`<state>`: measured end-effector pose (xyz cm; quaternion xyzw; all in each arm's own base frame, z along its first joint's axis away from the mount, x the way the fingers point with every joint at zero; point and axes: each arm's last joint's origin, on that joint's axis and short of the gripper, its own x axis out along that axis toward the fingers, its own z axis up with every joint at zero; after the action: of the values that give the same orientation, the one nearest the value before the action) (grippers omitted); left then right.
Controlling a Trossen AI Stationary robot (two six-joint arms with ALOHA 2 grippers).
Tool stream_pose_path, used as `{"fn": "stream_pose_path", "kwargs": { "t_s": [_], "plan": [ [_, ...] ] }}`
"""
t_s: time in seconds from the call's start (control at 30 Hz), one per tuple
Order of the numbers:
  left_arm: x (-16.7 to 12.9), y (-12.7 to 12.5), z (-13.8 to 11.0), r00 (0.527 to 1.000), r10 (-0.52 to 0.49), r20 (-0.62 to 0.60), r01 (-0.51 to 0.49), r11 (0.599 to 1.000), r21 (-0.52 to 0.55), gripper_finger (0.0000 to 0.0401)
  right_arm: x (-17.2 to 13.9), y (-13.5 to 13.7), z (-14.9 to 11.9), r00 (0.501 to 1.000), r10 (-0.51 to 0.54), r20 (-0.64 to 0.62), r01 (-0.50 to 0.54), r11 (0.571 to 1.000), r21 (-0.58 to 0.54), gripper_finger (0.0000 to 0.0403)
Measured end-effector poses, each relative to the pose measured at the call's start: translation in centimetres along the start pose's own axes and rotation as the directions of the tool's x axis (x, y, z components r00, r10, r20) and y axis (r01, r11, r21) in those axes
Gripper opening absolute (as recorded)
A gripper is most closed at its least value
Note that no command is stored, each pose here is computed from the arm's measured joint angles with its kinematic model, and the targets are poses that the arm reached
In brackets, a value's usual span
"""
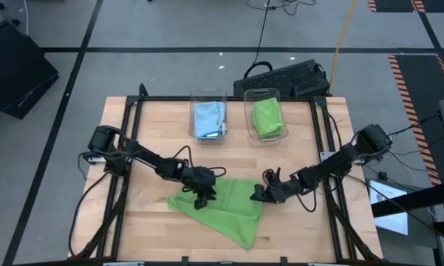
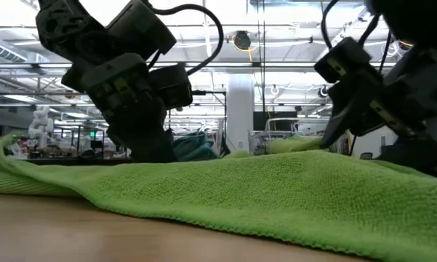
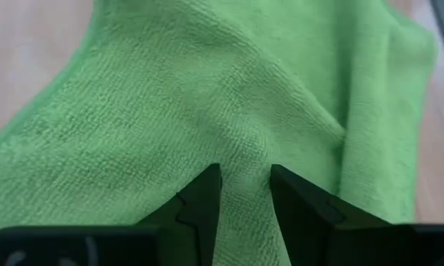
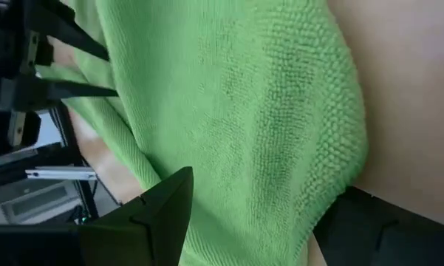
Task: Fold microfiber towels
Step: Fold the green microfiber towel
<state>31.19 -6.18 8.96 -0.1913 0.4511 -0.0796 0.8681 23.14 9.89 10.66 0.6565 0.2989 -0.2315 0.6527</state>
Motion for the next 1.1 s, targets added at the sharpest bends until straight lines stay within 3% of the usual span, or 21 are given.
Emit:
{"fn": "stream_pose_path", "kwargs": {
  "t_s": [0.23, 0.4, 0.57, 0.7, 0.97, 1.1],
  "plan": [
    [-0.6, -0.4, -0.4, 0.997, 0.074, -0.028, -0.074, 0.997, -0.028, 0.0127, -0.7, 1.2, 2.4, 0.972, 0.076, 0.22, -0.061, 0.995, -0.075, 0.024],
    [-0.5, -0.9, -0.9, 0.995, 0.088, -0.049, -0.091, 0.994, -0.053, 0.0127, -2.0, 2.7, 4.0, 0.945, 0.149, 0.291, -0.092, 0.975, -0.2, 0.024],
    [-1.2, -1.1, -1.0, 0.991, 0.115, -0.075, -0.127, 0.974, -0.189, 0.0127, -3.8, 3.9, 4.9, 0.92, 0.217, 0.327, -0.117, 0.947, -0.3, 0.024],
    [-3.0, -1.2, -1.1, 0.977, 0.194, -0.086, -0.21, 0.942, -0.26, 0.0127, -5.3, 4.6, 5.3, 0.891, 0.259, 0.372, -0.128, 0.931, -0.343, 0.024],
    [-7.8, -1.1, -0.6, 0.94, 0.332, -0.081, -0.341, 0.901, -0.267, 0.0127, -6.5, 3.9, 5.6, 0.919, 0.18, 0.352, -0.063, 0.945, -0.321, 0.024],
    [-10.2, -1.0, -0.7, 0.929, 0.353, -0.109, -0.367, 0.916, -0.162, 0.0127, -7.0, 4.6, 5.0, 0.955, 0.244, 0.171, -0.141, 0.877, -0.46, 0.024]
  ]
}}
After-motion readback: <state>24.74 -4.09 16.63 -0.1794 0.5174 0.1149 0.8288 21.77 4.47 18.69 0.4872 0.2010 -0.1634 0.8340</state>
